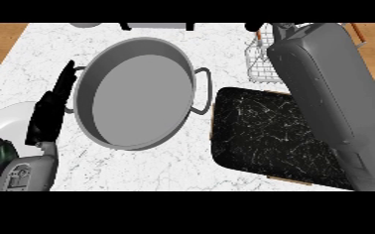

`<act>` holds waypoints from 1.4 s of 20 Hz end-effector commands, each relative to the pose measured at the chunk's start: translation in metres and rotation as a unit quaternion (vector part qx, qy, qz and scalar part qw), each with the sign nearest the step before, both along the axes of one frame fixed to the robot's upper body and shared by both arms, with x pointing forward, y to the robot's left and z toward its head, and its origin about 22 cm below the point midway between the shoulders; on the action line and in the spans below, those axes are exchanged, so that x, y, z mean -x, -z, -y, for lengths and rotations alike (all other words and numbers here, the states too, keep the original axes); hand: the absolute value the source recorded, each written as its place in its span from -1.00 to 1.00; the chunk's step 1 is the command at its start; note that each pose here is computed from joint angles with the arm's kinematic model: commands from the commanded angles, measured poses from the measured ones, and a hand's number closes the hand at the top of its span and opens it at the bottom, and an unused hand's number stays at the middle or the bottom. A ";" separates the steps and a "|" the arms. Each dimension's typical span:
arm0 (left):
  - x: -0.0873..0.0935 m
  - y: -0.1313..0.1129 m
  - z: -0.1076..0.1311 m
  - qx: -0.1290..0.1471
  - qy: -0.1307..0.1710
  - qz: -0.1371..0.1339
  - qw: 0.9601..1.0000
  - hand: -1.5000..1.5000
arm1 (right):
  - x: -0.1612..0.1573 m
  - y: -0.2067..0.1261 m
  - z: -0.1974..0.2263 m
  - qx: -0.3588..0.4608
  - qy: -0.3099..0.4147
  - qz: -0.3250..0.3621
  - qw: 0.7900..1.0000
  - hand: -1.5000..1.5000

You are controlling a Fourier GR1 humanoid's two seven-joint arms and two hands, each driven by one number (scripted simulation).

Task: Pick the sweet potato from the tray and place it in the tiered basket

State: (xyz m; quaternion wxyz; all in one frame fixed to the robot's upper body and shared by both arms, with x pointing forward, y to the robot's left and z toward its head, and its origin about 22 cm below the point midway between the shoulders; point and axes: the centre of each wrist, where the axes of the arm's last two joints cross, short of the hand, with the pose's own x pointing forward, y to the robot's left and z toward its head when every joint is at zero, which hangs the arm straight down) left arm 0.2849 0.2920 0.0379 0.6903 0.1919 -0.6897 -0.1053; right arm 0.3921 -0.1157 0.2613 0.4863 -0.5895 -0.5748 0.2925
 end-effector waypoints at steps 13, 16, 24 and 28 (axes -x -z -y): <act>0.023 0.006 -0.006 0.003 -0.006 -0.004 1.000 0.00 | -0.031 0.044 0.095 0.002 -0.032 -0.075 0.997 1.00; 0.011 -0.012 -0.009 0.005 0.002 -0.005 1.000 0.00 | -0.042 0.030 0.112 -0.019 -0.029 -0.086 0.996 1.00; 0.010 -0.005 -0.017 -0.001 -0.001 -0.005 1.000 0.00 | -0.045 0.079 0.133 -0.133 -0.008 -0.170 0.976 -1.00; 0.005 0.008 -0.010 -0.002 -0.003 0.006 1.000 0.00 | -0.050 0.079 0.134 -0.193 -0.019 -0.097 0.976 -1.00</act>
